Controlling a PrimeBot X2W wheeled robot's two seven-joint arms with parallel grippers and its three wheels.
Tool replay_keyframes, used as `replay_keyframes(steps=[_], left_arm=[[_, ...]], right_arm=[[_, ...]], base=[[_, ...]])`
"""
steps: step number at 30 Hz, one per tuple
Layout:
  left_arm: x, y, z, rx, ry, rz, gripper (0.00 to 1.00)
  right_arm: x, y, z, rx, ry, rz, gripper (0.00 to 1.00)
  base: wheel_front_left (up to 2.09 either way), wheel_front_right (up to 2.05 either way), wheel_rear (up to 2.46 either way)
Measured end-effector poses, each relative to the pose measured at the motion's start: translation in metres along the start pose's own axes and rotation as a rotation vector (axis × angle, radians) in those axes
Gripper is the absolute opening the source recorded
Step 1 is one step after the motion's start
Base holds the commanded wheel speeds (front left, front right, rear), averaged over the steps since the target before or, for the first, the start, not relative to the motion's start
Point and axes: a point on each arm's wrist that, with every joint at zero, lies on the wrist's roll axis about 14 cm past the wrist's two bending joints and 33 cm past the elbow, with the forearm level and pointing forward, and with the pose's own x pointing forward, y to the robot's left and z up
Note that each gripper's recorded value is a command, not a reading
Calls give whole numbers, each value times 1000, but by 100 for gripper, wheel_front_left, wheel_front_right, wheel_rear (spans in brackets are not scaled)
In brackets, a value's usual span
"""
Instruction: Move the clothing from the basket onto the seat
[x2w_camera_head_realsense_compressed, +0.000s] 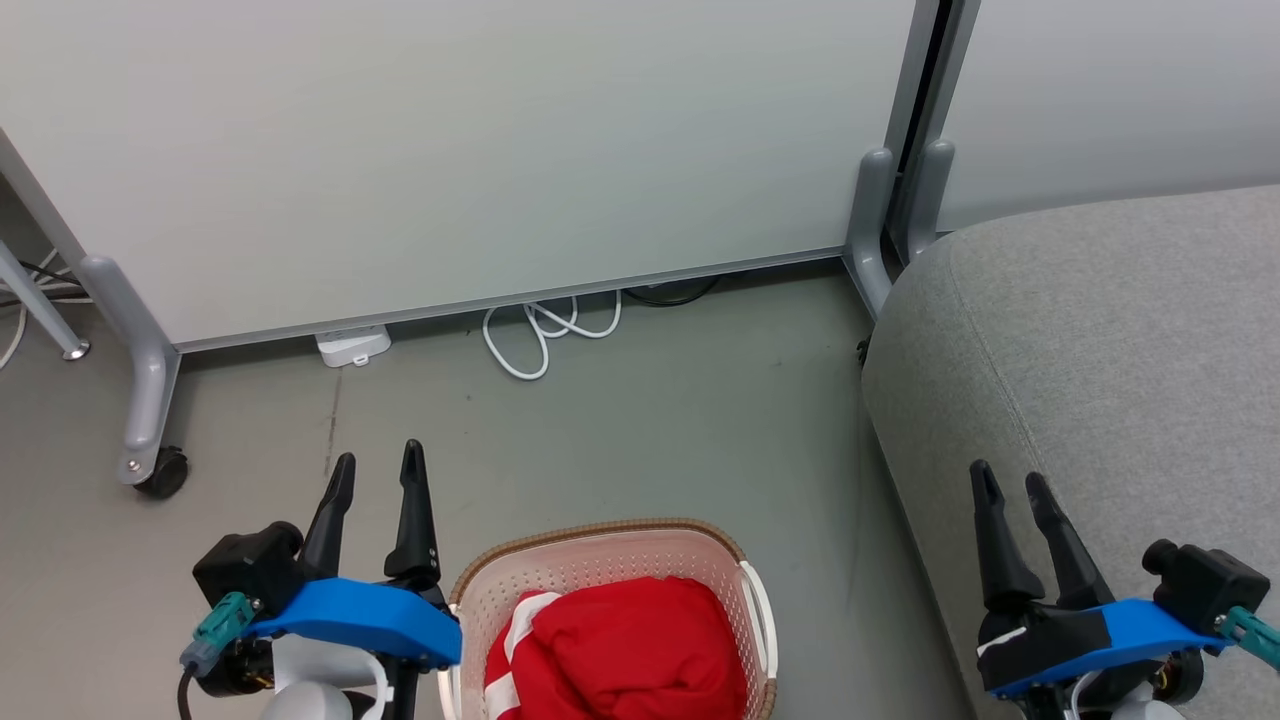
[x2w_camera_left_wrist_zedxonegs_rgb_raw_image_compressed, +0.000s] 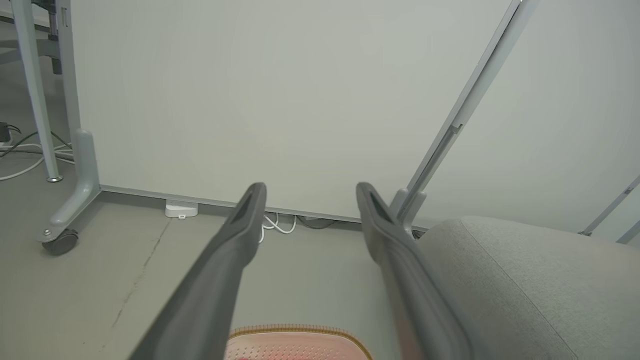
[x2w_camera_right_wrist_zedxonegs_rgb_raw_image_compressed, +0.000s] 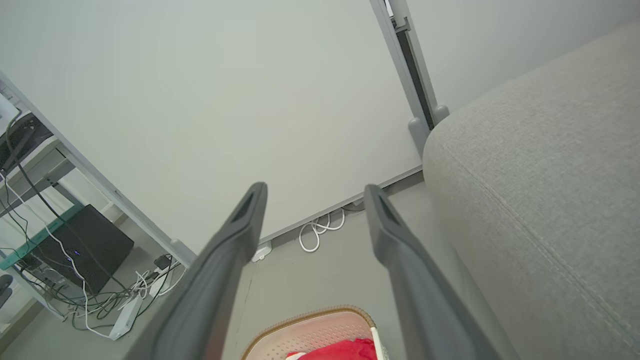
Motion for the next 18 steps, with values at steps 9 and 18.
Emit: replay_keyframes(steps=[9,18], left_arm=[[0,-6,0,89,-11,-24,100],[0,-10,0,171,-24,-46,100]], right_arm=[[2,8,0,-84,-6,32,100],[2,15,-2,-164,-9,62,100]], base=[[0,0,0],[0,0,0]])
